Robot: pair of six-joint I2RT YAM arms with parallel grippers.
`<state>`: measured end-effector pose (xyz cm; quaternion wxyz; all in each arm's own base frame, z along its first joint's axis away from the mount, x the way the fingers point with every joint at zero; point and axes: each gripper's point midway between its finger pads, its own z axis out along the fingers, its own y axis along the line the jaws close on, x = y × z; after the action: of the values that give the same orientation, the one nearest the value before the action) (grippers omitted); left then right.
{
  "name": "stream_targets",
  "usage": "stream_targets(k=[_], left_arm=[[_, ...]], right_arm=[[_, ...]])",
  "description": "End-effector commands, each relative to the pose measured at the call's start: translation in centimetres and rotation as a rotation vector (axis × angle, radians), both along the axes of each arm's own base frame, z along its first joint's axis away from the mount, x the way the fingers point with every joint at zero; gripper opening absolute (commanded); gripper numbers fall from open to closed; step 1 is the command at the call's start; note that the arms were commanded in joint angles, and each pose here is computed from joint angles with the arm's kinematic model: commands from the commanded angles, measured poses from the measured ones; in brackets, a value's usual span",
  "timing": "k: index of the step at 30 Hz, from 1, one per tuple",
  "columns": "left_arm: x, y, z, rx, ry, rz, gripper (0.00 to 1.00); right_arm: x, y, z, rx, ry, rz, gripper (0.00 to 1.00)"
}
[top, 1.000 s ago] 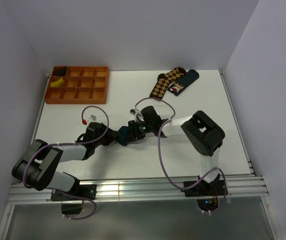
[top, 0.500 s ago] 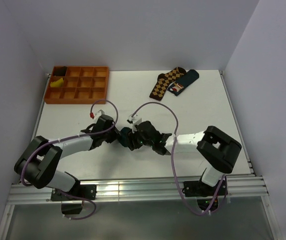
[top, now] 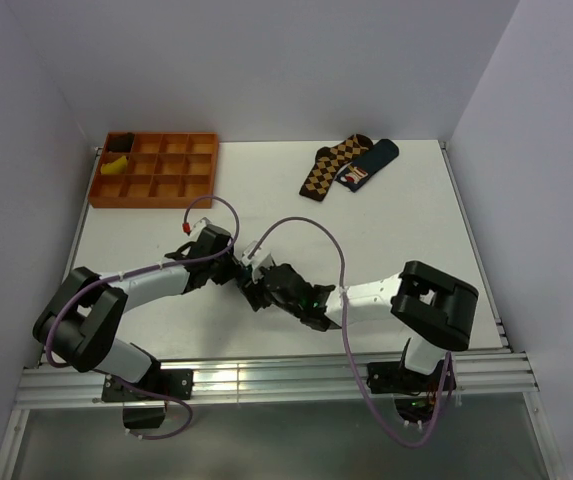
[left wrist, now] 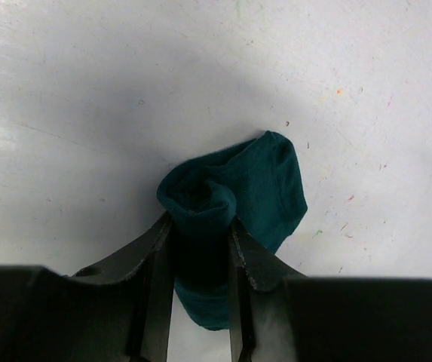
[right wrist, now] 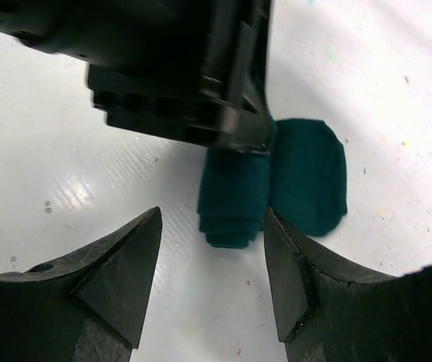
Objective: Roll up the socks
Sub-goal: Roll the sock at the center of the board.
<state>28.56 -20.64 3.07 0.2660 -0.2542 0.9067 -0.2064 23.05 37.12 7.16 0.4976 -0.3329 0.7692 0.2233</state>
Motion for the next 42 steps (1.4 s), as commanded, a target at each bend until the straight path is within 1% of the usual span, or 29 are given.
stream_targets(k=[1,4,5,7,12,18,21,22,24,25,27,28,29,30,32,33,34,36,37,39,40,42], left_arm=[[-1.8,0.9,-1.6,0.071,0.080,-0.032,0.00],[-1.8,0.7,-1.6,0.064,0.082,-0.037,0.00],[-1.9,0.6,-1.6,0.063,0.086,-0.042,0.00],[-1.9,0.5,-1.6,0.059,0.089,-0.049,0.00],[-2.1,0.4,-1.7,0.051,0.092,-0.050,0.00],[-1.9,-0.1,-1.6,0.037,0.094,-0.059,0.00],[-1.9,-0.3,-1.6,0.029,0.097,-0.066,0.00],[-1.9,-0.3,-1.6,0.024,0.096,-0.065,0.00],[-2.0,-0.5,-1.6,0.013,0.099,-0.065,0.00],[-1.9,-0.6,-1.5,0.007,0.094,-0.065,0.01],[-2.0,-0.8,-1.4,-0.004,0.095,-0.065,0.02],[-1.9,-0.8,-1.2,-0.009,0.091,-0.066,0.04],[-1.8,-0.9,-1.0,-0.014,0.085,-0.065,0.06],[-1.8,-0.8,-0.9,-0.016,0.082,-0.060,0.09],[-1.7,-0.9,-0.4,-0.026,0.067,-0.057,0.18],[-1.5,-0.8,-0.2,-0.025,0.058,-0.051,0.24],[-1.4,-0.8,0.2,-0.032,0.046,-0.045,0.35],[-1.2,-0.7,0.6,-0.035,0.027,-0.040,0.49],[-1.0,-0.5,0.9,-0.035,0.016,-0.029,0.57],[-0.9,-0.4,1.4,-0.047,-0.002,-0.020,0.62],[-0.8,-0.3,1.5,-0.053,-0.010,-0.016,0.68],[-0.5,-0.1,2.1,-0.076,-0.033,0.005,0.70]], right_arm=[[1.1,1.8,2.6,0.024,-0.107,-0.015,0.63],[1.1,2.3,2.2,0.006,-0.124,-0.021,0.63],[0.9,2.4,1.5,-0.011,-0.118,-0.017,0.63],[1.2,2.5,1.2,-0.056,-0.156,-0.019,0.63],[1.5,2.7,-0.6,-0.107,-0.167,-0.028,0.62],[1.2,2.6,-2.3,-0.162,-0.175,-0.045,0.56],[1.1,2.5,-3.2,-0.179,-0.174,-0.052,0.51],[1.0,2.5,-3.6,-0.185,-0.169,-0.054,0.45],[1.0,2.2,-4.1,-0.208,-0.165,-0.064,0.36],[1.0,2.2,-4.4,-0.210,-0.162,-0.068,0.28],[1.0,1.9,-4.7,-0.212,-0.157,-0.077,0.20],[0.9,1.8,-5.0,-0.213,-0.145,-0.081,0.12],[0.9,1.7,-5.1,-0.212,-0.140,-0.084,0.07],[0.7,1.7,-5.2,-0.208,-0.134,-0.082,0.00],[0.5,1.4,-5.6,-0.205,-0.102,-0.068,0.00],[0.4,1.2,-5.7,-0.185,-0.073,-0.074,0.00],[0.3,1.0,-6.1,-0.169,-0.032,-0.058,0.00],[0.4,0.9,-5.8,-0.139,0.010,-0.051,0.00],[-0.2,0.9,-6.2,-0.120,0.064,-0.020,0.00],[0.4,0.3,-6.3,-0.095,0.116,-0.023,0.00],[0.3,0.2,-6.4,-0.082,0.146,-0.019,0.00],[0.3,0.0,-6.7,-0.056,0.210,0.000,0.00]])
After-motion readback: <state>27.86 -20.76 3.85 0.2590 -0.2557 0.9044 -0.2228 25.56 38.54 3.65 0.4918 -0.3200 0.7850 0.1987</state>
